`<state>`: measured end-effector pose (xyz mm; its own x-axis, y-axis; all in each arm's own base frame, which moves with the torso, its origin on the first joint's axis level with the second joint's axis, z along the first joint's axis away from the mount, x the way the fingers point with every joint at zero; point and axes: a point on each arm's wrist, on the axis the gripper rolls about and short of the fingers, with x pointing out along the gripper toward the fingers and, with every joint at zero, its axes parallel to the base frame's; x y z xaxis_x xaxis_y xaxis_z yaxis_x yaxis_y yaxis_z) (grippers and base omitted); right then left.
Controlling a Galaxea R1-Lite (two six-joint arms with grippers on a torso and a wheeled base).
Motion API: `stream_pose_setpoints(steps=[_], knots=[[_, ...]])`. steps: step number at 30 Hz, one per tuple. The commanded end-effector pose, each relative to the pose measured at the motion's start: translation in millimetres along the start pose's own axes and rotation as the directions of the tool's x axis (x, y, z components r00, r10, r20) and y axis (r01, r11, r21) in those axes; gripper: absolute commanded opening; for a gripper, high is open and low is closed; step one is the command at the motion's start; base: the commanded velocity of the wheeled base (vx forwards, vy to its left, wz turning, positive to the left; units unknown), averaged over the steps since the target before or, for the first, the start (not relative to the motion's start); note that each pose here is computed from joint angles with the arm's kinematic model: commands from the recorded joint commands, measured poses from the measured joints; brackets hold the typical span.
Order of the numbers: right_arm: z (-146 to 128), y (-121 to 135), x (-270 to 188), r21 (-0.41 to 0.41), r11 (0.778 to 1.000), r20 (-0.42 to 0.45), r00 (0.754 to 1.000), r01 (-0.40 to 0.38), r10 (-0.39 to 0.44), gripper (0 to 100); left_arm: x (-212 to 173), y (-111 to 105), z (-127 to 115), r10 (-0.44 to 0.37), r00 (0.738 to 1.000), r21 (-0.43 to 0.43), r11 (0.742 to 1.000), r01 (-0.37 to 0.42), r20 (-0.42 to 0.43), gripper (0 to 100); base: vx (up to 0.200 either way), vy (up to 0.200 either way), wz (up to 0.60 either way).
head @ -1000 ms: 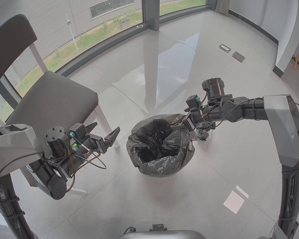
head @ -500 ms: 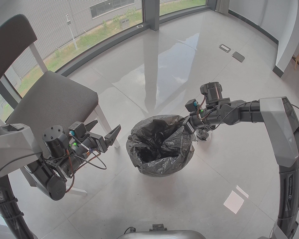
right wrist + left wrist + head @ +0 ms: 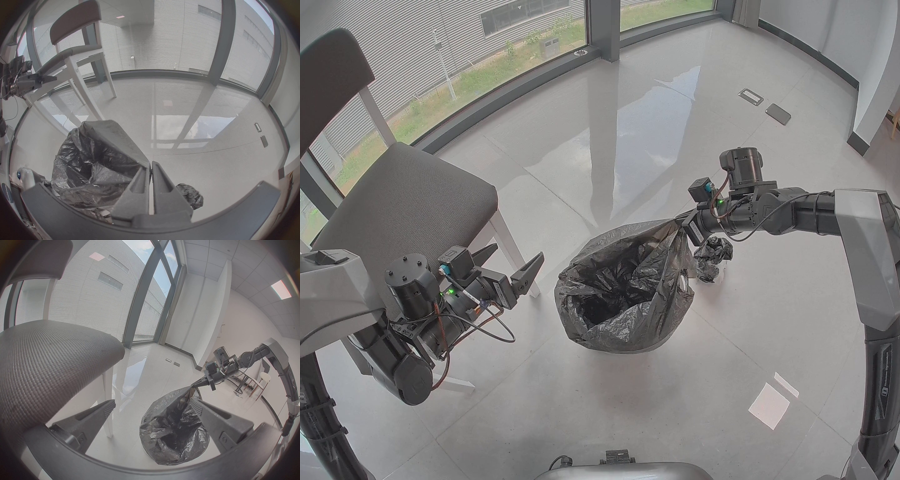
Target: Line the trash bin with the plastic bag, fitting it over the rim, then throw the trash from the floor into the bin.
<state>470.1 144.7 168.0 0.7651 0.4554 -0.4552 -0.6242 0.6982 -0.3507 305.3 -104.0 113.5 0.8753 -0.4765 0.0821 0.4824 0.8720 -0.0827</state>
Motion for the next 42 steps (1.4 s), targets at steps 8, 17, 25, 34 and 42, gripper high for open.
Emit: stream_pose_setpoints(steps=[8, 17, 25, 34, 42], knots=[[0, -7, 1, 0.003, 1.000, 0.011, 1.000, 0.018, -0.018, 0, 0, -2, -1, -0.007, 1.000, 0.001, 1.000, 0.007, 0.005, 100, 0.000, 0.000, 0.00], [-2, 1, 5, -0.008, 1.000, 0.001, 1.000, -0.007, 0.007, 100, -2, -2, -3, -0.005, 1.000, -0.001, 1.000, 0.005, -0.006, 100, 0.000, 0.000, 0.00], [2, 6, -20, -0.007, 1.000, -0.021, 1.000, -0.019, 0.019, 100, 3, -21, -13, -0.065, 0.997, 0.004, 0.998, 0.065, -0.035, 100, 0.000, 0.000, 0.00], [10, 14, -109, -0.021, 0.998, 0.064, 0.996, 0.057, -0.055, 100, 31, -44, -28, -0.162, 0.986, 0.162, 0.973, 0.164, -0.026, 100, 0.000, 0.000, 0.00], [-6, 23, -219, 0.008, 0.986, 0.099, 0.981, 0.165, -0.165, 100, 69, -41, -49, -0.180, 0.980, 0.334, 0.921, 0.198, -0.085, 100, 0.000, 0.000, 0.00]])
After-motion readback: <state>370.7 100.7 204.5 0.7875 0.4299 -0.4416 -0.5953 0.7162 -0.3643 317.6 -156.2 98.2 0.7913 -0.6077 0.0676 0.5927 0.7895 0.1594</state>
